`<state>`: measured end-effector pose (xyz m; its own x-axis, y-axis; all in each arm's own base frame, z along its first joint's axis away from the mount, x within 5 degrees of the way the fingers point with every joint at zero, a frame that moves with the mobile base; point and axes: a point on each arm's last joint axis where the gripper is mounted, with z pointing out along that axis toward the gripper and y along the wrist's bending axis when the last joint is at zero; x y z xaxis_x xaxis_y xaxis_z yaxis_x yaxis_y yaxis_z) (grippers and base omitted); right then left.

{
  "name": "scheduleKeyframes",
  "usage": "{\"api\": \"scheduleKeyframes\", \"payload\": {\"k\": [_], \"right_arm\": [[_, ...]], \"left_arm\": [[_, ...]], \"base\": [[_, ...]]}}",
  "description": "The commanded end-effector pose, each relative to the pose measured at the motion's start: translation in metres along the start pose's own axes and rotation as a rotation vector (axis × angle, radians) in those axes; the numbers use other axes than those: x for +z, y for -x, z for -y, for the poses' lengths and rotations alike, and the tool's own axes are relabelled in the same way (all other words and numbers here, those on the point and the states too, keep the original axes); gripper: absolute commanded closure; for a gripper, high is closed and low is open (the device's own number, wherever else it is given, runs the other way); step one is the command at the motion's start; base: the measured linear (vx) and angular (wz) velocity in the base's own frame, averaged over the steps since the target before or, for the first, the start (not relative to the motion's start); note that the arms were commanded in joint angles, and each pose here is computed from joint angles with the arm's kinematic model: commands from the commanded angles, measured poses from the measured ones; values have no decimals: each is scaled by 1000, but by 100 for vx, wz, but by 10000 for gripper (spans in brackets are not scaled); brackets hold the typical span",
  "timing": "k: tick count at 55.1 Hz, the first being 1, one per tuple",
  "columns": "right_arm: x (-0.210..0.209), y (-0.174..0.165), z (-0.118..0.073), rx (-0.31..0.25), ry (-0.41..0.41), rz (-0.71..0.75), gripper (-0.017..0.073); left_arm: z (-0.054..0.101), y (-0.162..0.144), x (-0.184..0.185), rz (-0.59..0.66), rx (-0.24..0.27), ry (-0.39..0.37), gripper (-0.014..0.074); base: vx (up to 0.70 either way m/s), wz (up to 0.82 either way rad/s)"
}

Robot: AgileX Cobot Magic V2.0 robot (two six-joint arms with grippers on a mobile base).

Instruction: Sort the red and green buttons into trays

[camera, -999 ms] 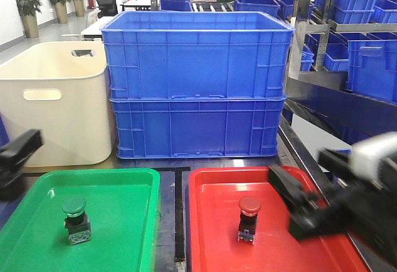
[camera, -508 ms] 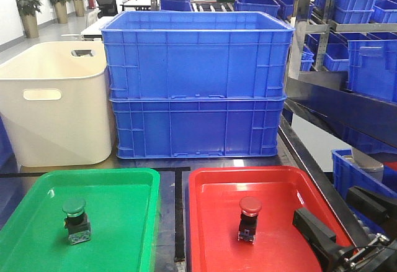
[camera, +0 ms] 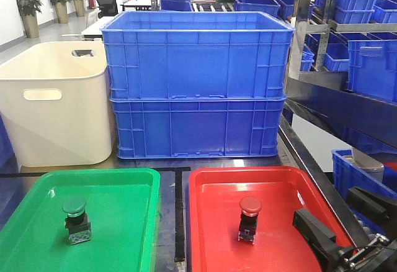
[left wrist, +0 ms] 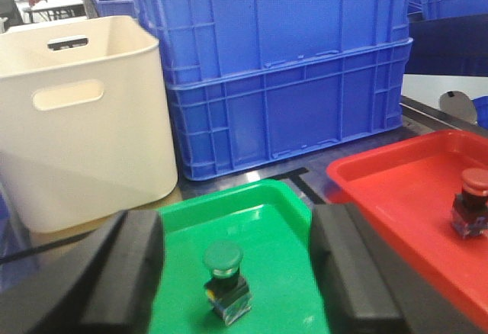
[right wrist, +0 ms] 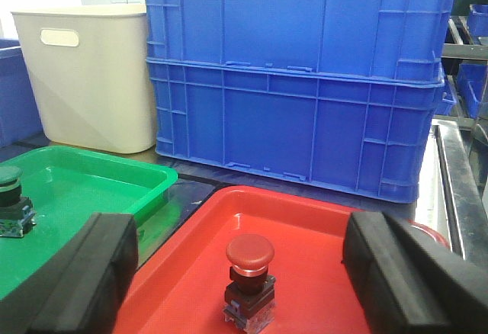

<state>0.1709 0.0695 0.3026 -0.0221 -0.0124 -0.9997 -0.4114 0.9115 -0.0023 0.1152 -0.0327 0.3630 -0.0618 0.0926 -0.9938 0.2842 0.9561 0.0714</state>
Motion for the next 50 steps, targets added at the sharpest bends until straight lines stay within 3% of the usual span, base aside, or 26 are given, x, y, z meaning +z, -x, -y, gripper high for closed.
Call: {"api": "scheduleKeyframes", "payload": {"k": [1, 10, 17, 24, 31, 50], "right_arm": [[-1, 18, -1, -6, 13, 115, -35], [-1, 18, -1, -6, 13, 115, -35], [-1, 18, -1, -6, 13, 115, -35], [-1, 18, -1, -6, 13, 115, -35], [-1, 18, -1, -6, 13, 115, -35], [-1, 18, -1, -6, 13, 115, -35]], "left_arm": [[-7, -2, -17, 190, -1, 85, 186], [-13, -70, -39, 291, 13, 269, 431], [-11, -119, -50, 287, 15, 332, 596], [-4, -152, -56, 235, -70, 312, 601], [-4, -160, -53, 117, -51, 301, 601], [-4, -159, -54, 132, -45, 303, 600]], "base": [[0, 0], [0, 0], [0, 0], [0, 0], [0, 0], [0, 0]]}}
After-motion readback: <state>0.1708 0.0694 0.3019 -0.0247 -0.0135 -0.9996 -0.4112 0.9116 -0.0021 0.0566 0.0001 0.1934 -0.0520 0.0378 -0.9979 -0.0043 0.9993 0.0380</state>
